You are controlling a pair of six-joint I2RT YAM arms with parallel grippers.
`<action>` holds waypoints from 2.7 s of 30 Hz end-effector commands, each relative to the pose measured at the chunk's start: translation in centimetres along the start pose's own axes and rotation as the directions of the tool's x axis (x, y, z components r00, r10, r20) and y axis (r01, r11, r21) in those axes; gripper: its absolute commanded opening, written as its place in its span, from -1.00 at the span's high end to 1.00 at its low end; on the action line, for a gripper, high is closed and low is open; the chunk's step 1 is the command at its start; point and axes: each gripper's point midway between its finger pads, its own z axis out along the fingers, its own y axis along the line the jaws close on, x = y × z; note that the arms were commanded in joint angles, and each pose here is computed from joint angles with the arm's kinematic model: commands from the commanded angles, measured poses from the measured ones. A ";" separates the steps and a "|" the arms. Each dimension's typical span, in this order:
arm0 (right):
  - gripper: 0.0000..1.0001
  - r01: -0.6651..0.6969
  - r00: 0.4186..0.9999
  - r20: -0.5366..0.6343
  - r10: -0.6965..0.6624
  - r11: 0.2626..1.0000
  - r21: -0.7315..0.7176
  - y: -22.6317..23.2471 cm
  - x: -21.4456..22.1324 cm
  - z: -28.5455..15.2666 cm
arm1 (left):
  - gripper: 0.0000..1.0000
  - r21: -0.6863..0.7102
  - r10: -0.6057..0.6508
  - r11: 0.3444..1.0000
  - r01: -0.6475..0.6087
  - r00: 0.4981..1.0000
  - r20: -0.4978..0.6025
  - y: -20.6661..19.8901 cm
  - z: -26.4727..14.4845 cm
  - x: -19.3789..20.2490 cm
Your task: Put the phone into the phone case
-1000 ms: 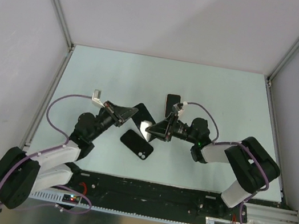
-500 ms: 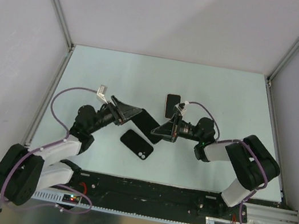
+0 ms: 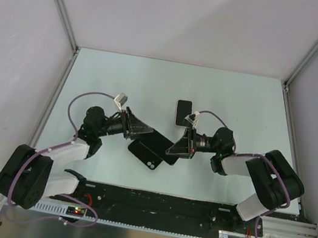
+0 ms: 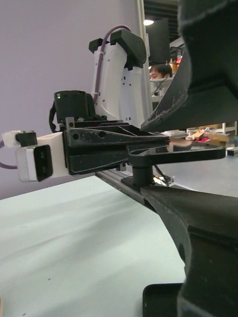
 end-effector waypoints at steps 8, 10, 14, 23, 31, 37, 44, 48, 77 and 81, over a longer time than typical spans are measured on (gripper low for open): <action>1.00 0.138 0.990 -0.045 -0.137 0.990 0.019 0.5 0.2 -0.7 | 0.01 0.011 -0.125 0.992 0.128 0.981 -0.150 -1.0 -0.6 2.9; 1.00 0.138 0.990 -0.044 -0.137 0.990 0.025 0.4 0.0 -0.7 | 0.03 0.006 -0.126 0.992 0.129 0.978 -0.167 -1.0 -0.5 3.3; 1.00 0.138 0.989 -0.051 -0.136 0.989 0.047 -0.1 -0.3 -0.5 | 0.10 -0.018 -0.128 0.992 0.127 0.972 -0.196 -0.3 -0.4 4.1; 1.00 0.133 0.990 -0.049 -0.129 0.988 0.079 -0.7 -0.7 -0.1 | 0.64 -0.049 -0.133 0.991 0.125 0.968 -0.213 0.6 -0.5 4.7; 0.16 0.098 0.993 0.041 -0.108 0.978 0.186 -1.6 -2.3 -0.6 | 1.00 -0.084 -0.231 0.971 0.224 0.968 -0.099 0.0 -0.2 3.0; -0.44 0.032 0.923 0.329 -0.200 0.890 0.454 -2.0 -6.4 -4.2 | 1.00 -0.086 -0.455 0.873 0.479 0.866 0.206 0.7 -0.6 -0.7; -0.60 -0.084 0.736 0.559 -0.381 0.768 0.634 -0.8 -7.5 -9.5 | 1.00 -0.159 -0.507 0.763 0.627 0.732 0.456 3.4 -2.9 -2.4; -0.41 -0.112 0.722 0.510 -0.468 0.648 0.753 -3.1 -6.0 -9.9 | 1.00 -0.176 -0.494 0.751 0.636 0.718 0.490 3.8 -3.7 -3.0; 0.03 -0.054 0.853 0.187 -0.487 0.273 0.960 -14.8 -2.8 1.3 | 1.00 -0.372 -0.138 0.881 0.294 0.909 0.393 3.7 -7.6 -6.7; 0.11 -0.052 0.862 0.161 -0.481 0.233 0.971 -15.7 -2.7 1.1 | 1.00 -0.395 -0.101 0.877 0.273 0.909 0.404 3.5 -8.2 -7.2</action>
